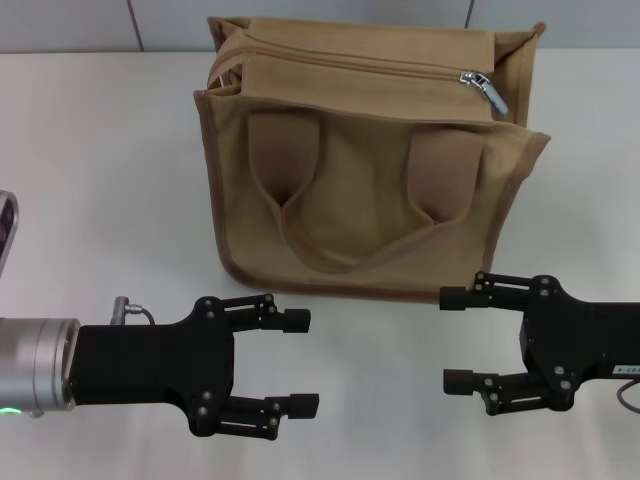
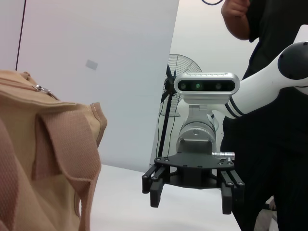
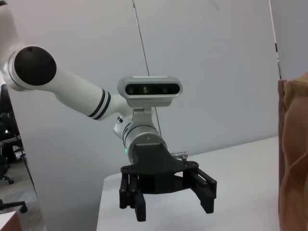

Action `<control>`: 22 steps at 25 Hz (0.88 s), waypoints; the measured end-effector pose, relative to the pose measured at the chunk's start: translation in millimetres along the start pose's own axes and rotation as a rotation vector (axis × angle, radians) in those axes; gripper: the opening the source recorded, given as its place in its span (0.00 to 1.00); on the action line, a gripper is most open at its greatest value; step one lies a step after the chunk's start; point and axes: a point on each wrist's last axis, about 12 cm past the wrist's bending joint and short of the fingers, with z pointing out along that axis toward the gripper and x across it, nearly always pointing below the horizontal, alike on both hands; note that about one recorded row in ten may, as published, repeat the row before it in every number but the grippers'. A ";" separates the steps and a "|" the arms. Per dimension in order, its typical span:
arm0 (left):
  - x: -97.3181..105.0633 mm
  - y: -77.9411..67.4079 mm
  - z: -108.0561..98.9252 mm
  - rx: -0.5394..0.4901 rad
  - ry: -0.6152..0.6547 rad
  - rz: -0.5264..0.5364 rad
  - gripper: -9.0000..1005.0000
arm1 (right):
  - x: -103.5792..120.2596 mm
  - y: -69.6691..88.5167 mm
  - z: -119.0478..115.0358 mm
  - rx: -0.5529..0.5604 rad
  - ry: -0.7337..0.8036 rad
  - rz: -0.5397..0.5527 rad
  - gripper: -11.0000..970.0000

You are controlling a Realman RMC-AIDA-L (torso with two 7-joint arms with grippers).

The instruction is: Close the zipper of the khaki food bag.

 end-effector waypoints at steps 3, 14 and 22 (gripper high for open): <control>-0.2 0.2 0.1 0.001 0.000 0.001 0.81 | -0.1 0.0 0.9 -0.007 0.004 0.002 0.84; -0.5 0.5 0.4 0.001 0.000 0.001 0.81 | -0.4 -0.3 1.1 -0.008 0.005 0.003 0.84; -0.7 0.7 0.5 0.002 0.000 0.001 0.81 | -0.4 -0.3 1.1 -0.008 0.005 0.003 0.85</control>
